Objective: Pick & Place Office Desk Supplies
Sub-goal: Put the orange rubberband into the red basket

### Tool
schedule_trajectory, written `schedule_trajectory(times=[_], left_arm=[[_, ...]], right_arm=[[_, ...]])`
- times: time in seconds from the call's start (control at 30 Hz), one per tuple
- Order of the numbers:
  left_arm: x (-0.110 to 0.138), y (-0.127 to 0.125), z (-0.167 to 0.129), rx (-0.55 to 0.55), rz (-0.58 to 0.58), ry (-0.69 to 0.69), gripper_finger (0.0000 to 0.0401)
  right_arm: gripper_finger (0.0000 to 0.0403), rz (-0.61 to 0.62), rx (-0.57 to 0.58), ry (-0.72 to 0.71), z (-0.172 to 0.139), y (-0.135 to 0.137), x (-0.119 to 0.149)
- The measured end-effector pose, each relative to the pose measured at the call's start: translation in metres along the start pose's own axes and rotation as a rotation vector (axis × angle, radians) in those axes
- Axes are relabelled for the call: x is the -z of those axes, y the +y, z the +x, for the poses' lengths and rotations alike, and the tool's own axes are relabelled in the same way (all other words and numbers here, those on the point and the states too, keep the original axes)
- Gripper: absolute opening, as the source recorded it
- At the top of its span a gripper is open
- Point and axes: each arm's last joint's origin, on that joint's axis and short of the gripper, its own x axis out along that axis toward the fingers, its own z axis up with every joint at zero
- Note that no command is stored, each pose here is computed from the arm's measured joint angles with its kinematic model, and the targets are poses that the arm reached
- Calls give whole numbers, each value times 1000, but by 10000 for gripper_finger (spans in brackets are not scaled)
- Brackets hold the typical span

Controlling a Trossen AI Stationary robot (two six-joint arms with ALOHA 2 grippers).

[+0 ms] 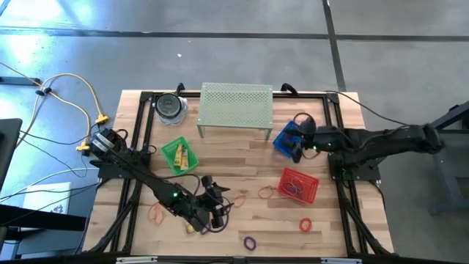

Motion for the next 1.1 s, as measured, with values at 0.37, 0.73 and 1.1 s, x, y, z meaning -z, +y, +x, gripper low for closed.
schedule_trajectory(times=[0.37,0.73,1.1], left_arm=[[47,3,50,-98,73,105,245],[54,6,69,32,146,192,245],[52,13,76,41,129,214,245]], right_arm=[[229,-149,-410,-126,-30,62,5],[229,-265,-534,-135,-33,91,19],[229,-276,-525,-79,-16,104,33]])
